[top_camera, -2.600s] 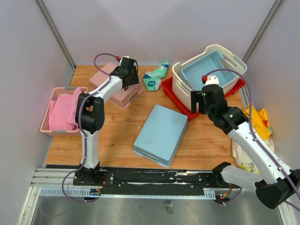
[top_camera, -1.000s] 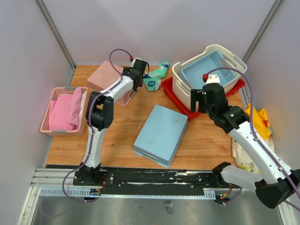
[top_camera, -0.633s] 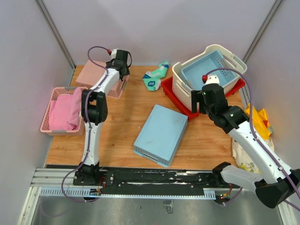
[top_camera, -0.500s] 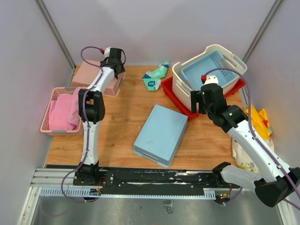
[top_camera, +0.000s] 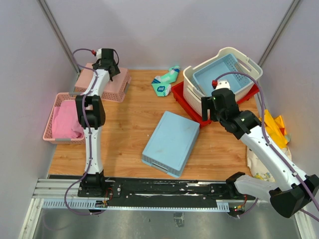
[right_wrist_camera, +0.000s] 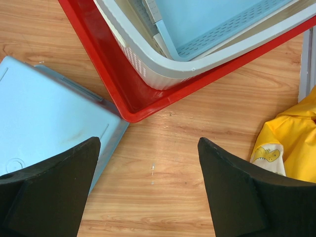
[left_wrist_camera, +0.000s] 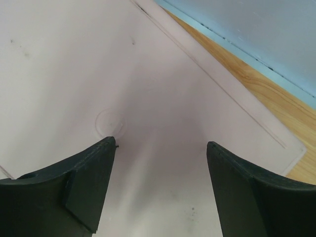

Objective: Turn the large container upside down

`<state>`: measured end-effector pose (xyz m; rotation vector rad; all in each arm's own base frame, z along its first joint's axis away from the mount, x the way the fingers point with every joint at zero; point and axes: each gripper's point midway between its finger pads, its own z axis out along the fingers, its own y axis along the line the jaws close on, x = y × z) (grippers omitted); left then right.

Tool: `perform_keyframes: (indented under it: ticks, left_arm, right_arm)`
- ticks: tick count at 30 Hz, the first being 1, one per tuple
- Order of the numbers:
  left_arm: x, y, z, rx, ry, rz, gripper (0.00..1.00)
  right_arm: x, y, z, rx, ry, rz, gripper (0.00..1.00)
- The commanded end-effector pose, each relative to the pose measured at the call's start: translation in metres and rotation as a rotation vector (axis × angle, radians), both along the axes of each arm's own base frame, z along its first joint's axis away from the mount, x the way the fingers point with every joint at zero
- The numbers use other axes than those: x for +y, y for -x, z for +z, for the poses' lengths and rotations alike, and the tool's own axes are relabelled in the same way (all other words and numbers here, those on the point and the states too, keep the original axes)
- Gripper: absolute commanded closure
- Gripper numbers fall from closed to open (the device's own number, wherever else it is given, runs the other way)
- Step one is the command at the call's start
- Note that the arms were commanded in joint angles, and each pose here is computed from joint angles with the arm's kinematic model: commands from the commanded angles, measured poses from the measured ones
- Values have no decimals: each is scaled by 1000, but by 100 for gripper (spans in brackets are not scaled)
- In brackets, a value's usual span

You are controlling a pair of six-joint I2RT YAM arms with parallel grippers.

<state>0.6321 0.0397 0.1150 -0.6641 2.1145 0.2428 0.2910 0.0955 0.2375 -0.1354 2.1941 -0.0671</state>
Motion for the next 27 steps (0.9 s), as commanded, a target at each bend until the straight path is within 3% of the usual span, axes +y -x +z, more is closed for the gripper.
perform_keyframes:
  ticks: [1, 6, 10, 14, 20, 27]
  left_arm:
    - [-25, 12, 38, -10, -14, -93, 19]
    - [-74, 25, 87, -100, -157, -202, 12]
    - [-113, 32, 65, -46, -251, -287, 8]
    - [-122, 33, 26, 46, -296, -296, 10]
    - [-100, 29, -15, 129, -349, -205, 21]
    - [-47, 33, -29, 163, -317, -80, 25]
  right_arm:
    - [-3, 3, 9, -30, -44, -20, 18]
    - [-5, 10, 7, -33, -69, -30, 18]
    - [-6, 12, 5, -28, -71, -33, 18]
    - [-5, 11, 5, -25, -64, -26, 18]
    - [-7, 8, -1, -10, -29, -30, 17]
    - [-5, 3, -8, 9, 0, -15, 17]
